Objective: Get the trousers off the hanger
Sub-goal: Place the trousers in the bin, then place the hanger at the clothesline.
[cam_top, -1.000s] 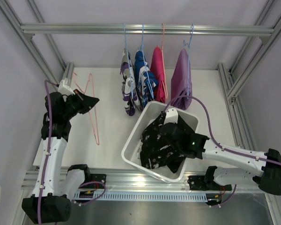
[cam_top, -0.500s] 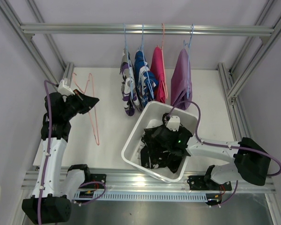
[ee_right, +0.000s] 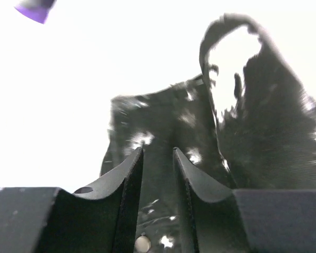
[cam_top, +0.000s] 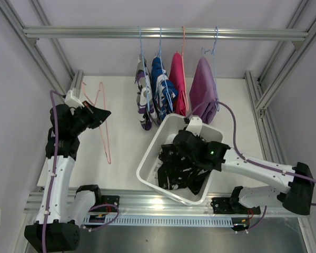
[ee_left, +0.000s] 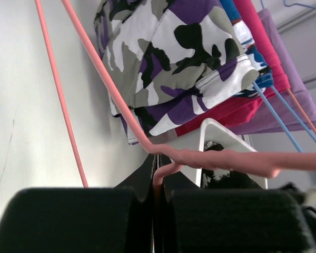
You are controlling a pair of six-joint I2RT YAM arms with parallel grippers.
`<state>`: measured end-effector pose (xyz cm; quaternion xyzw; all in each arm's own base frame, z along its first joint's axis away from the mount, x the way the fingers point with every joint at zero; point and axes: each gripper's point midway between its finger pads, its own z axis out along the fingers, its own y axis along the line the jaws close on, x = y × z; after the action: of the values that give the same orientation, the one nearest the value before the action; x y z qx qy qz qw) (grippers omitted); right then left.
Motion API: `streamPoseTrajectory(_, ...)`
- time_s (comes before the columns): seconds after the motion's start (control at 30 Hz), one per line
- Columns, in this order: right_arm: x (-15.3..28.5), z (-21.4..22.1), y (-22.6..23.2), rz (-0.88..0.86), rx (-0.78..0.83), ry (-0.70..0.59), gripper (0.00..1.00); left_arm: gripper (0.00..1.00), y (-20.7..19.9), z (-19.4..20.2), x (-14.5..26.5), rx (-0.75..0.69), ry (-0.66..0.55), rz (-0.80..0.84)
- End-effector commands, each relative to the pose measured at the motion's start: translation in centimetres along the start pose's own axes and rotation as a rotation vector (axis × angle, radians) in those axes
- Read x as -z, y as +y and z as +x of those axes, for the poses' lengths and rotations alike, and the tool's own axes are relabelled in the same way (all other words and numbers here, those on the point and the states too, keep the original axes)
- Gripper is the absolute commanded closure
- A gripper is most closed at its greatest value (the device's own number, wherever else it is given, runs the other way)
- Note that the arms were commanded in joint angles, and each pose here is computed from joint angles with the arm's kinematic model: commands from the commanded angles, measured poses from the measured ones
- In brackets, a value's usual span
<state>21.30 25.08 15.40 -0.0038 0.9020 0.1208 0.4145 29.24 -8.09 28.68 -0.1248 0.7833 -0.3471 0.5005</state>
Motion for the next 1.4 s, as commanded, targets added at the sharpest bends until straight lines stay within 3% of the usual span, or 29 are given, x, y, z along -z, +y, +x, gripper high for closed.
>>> streamPoseTrajectory(0.0,3.1,-3.7,0.3,-0.042,0.021,-0.062,0.66,0.99,-1.8,-2.0,1.1,-0.113,-0.063,0.005)
streamPoseTrajectory(0.13,4.8,-4.7,0.2,-0.091,0.043,-0.077,0.65,0.99,-3.7,-1.9,2.4,-0.211,-0.058,0.049)
streamPoseTrajectory(0.33,6.3,-4.7,1.0,-0.214,0.108,-0.087,0.66,0.99,-7.1,-1.2,4.4,-0.212,-0.035,0.190)
streamPoseTrajectory(0.47,8.2,-4.6,5.3,-0.481,0.132,-0.126,0.66,0.99,-9.3,-1.5,5.4,-0.189,-0.024,0.259)
streamPoseTrajectory(0.63,13.7,-4.4,11.8,-0.948,0.125,-0.144,0.54,0.99,-10.4,-2.2,5.7,-0.136,-0.039,0.287)
streamPoseTrajectory(0.67,15.1,-5.9,13.3,-1.030,0.082,-0.205,0.52,0.99,-10.4,-2.3,5.6,-0.131,-0.044,0.285)
streamPoseTrajectory(0.77,16.5,-6.2,16.2,-1.161,0.068,-0.215,0.48,0.99,-9.9,-2.3,5.3,-0.116,-0.054,0.268)
streamPoseTrajectory(1.07,16.2,-7.5,24.7,-1.303,0.114,-0.219,0.41,1.00,-8.8,-1.6,4.8,-0.100,-0.053,0.249)
streamPoseTrajectory(1.37,16.3,-8.3,28.9,-1.382,0.136,-0.235,0.40,0.99,-8.5,-1.6,4.6,-0.107,-0.046,0.237)
